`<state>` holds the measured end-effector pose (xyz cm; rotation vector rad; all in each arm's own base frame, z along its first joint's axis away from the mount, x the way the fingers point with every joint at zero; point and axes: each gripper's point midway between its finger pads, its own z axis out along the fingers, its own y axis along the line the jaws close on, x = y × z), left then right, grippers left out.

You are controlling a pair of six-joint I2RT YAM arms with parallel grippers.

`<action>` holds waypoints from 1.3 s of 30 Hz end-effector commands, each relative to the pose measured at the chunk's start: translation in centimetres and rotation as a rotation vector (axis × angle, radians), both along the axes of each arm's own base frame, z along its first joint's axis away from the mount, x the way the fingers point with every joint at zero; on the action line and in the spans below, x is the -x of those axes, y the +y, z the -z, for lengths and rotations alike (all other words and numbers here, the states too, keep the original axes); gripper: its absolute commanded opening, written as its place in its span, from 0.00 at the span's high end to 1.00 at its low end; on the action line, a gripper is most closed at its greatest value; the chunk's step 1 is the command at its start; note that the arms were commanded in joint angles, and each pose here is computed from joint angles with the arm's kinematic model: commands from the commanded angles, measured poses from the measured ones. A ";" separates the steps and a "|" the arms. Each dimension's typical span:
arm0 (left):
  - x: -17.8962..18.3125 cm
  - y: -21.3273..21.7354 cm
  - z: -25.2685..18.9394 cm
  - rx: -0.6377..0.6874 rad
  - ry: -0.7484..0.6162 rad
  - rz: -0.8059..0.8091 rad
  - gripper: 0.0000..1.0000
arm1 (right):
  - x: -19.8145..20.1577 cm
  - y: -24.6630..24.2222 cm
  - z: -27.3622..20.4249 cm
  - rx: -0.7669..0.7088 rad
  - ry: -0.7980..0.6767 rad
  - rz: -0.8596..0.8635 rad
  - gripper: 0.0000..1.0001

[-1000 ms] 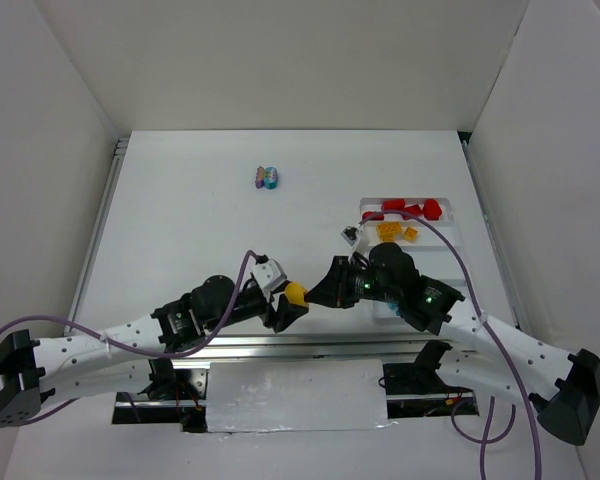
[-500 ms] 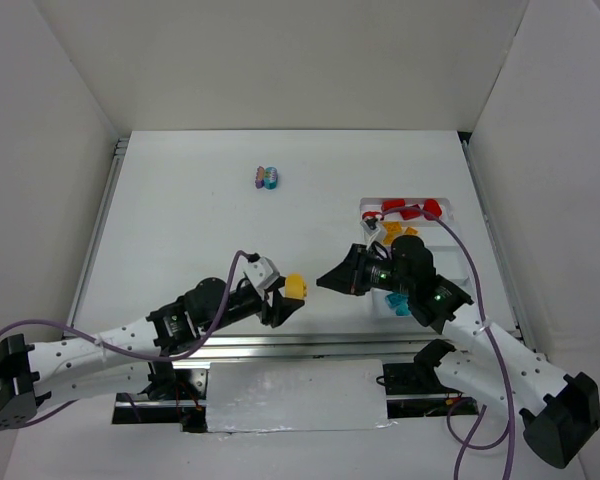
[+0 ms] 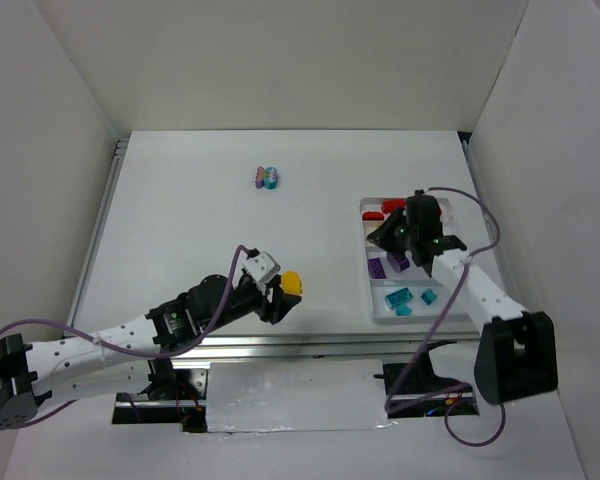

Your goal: Sort the legos into containers by color

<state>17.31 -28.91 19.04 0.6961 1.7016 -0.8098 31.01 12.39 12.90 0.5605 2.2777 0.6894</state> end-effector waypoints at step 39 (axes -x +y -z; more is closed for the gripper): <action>2.0 -0.1 -1.3 0.032 0.022 0.080 1.00 | -8.0 -8.6 2.8 0.410 0.170 0.260 0.07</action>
